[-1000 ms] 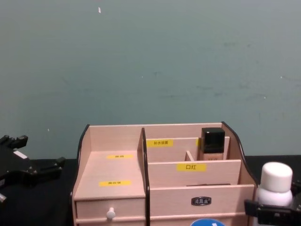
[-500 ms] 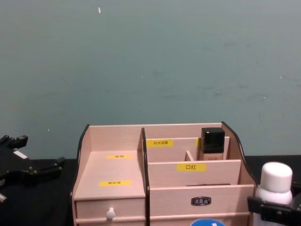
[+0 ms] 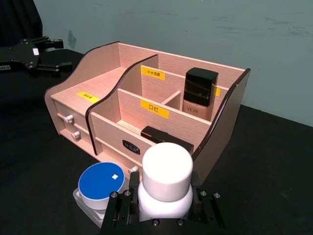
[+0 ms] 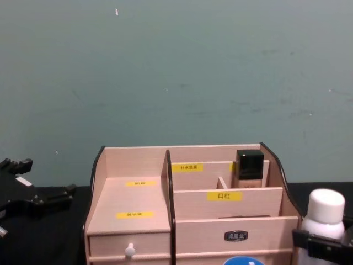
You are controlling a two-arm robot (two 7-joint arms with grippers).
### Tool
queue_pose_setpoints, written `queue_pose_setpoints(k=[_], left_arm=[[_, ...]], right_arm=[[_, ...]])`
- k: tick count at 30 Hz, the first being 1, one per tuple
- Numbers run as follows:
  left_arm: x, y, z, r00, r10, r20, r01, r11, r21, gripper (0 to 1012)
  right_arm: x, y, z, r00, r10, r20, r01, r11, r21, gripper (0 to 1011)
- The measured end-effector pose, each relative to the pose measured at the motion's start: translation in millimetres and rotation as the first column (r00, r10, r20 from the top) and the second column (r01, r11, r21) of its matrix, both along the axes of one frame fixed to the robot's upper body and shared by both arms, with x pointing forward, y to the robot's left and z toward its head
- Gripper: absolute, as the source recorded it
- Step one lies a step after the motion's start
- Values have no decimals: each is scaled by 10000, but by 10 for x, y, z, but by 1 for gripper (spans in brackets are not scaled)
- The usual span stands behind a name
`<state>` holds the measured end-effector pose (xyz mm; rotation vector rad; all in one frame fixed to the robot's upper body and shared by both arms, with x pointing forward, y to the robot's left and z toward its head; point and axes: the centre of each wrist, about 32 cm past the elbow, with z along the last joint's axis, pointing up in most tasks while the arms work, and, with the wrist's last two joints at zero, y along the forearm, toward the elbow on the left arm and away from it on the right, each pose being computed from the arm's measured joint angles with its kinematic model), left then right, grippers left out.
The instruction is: Pick up the facial cleanser and watermelon frost from the table and place them into the tiered storage box.
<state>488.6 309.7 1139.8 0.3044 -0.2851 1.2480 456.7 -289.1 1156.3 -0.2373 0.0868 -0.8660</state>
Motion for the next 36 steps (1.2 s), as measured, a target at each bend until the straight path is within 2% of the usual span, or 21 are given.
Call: queue_pose_setpoints(k=[18,25,36], left_arm=[[0,0,0,10000,0,0,0,10000,0,1009],[0,0,0,10000,0,0,0,10000,0,1009],[0,0,0,10000,0,0,0,10000,0,1010]], right_arm=[[-9,-2,18,10000,-40,44,39,10000,81,601],[-25,16,147,9991,80,406,-82,9999,57,601],[20,174,503,9895,763,1231,-795,9966,210,601]])
